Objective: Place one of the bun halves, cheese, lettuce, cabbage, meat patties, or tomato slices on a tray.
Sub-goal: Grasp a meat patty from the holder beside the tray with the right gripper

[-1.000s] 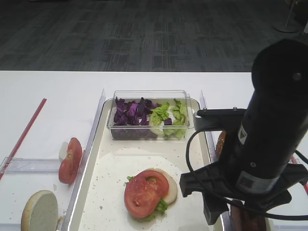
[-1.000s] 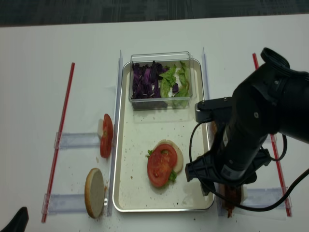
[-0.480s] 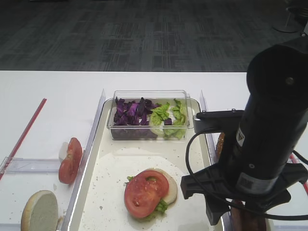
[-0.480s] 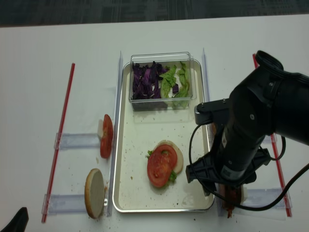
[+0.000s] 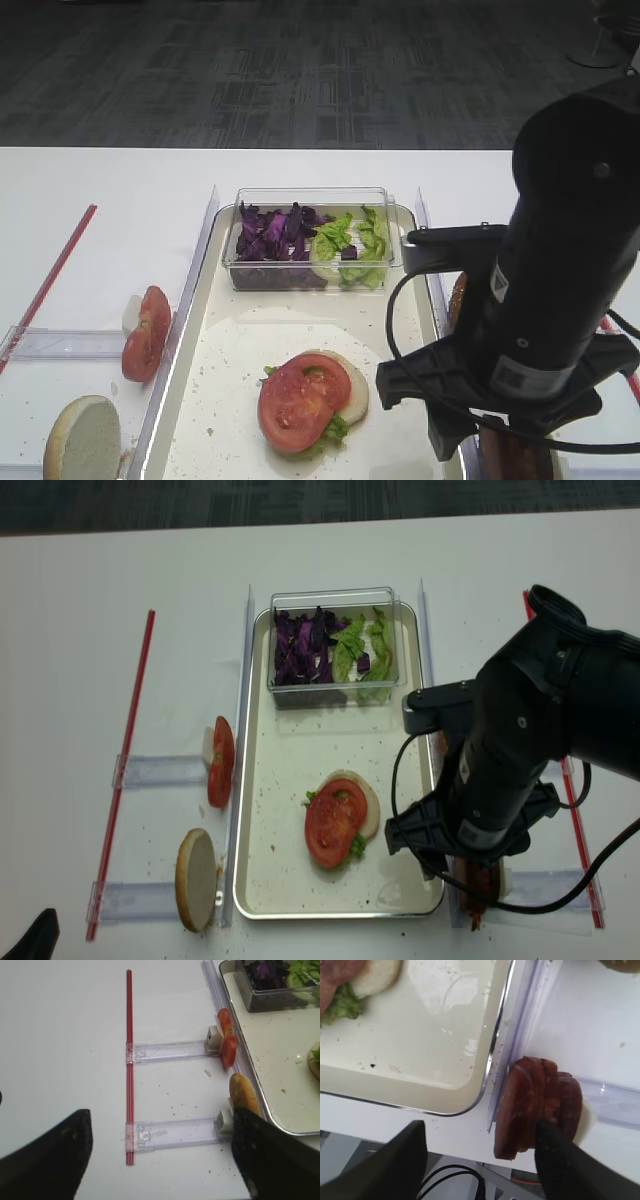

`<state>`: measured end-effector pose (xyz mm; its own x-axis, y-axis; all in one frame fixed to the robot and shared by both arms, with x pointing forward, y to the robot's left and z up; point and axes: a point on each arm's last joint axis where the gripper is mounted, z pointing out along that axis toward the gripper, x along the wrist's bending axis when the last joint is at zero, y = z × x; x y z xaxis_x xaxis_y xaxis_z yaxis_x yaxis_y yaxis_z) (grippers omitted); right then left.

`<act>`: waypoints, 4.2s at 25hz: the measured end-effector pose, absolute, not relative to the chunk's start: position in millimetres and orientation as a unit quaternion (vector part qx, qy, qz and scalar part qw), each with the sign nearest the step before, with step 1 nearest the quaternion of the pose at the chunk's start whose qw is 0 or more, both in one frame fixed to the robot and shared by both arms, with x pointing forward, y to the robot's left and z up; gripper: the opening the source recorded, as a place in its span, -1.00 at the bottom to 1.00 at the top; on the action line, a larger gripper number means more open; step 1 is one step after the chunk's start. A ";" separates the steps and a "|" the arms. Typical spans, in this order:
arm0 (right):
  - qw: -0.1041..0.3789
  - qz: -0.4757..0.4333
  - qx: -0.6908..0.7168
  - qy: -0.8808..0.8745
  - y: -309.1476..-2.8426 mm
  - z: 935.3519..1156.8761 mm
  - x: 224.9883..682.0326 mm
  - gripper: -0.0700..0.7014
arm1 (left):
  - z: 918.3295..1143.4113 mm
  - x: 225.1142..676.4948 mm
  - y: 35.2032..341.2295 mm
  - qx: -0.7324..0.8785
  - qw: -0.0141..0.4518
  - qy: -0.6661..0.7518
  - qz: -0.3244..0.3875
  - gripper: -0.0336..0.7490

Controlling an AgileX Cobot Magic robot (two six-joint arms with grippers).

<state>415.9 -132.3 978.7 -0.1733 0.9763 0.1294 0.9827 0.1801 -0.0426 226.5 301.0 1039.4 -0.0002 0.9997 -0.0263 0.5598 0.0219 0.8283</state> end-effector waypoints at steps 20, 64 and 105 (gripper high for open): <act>0.064 -0.019 -0.646 -0.760 -130.2 972.3 418.6 0.46 | 1039.4 226.5 301.0 0.620 0.340 0.629 0.324 0.43; 0.058 0.014 -0.650 -0.758 -131.9 963.7 419.6 -0.18 | 1039.4 226.5 301.0 0.620 0.340 0.629 0.324 0.43; 0.055 0.038 -0.639 -0.767 -127.5 992.3 427.0 -0.50 | 1039.4 226.5 301.0 0.620 0.340 0.629 0.324 0.43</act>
<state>427.0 -127.5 992.3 -0.1783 0.9833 0.0358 0.9749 0.1814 -0.1288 226.5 301.0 1039.4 -0.0002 0.9997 -0.0263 0.5598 0.0219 0.8283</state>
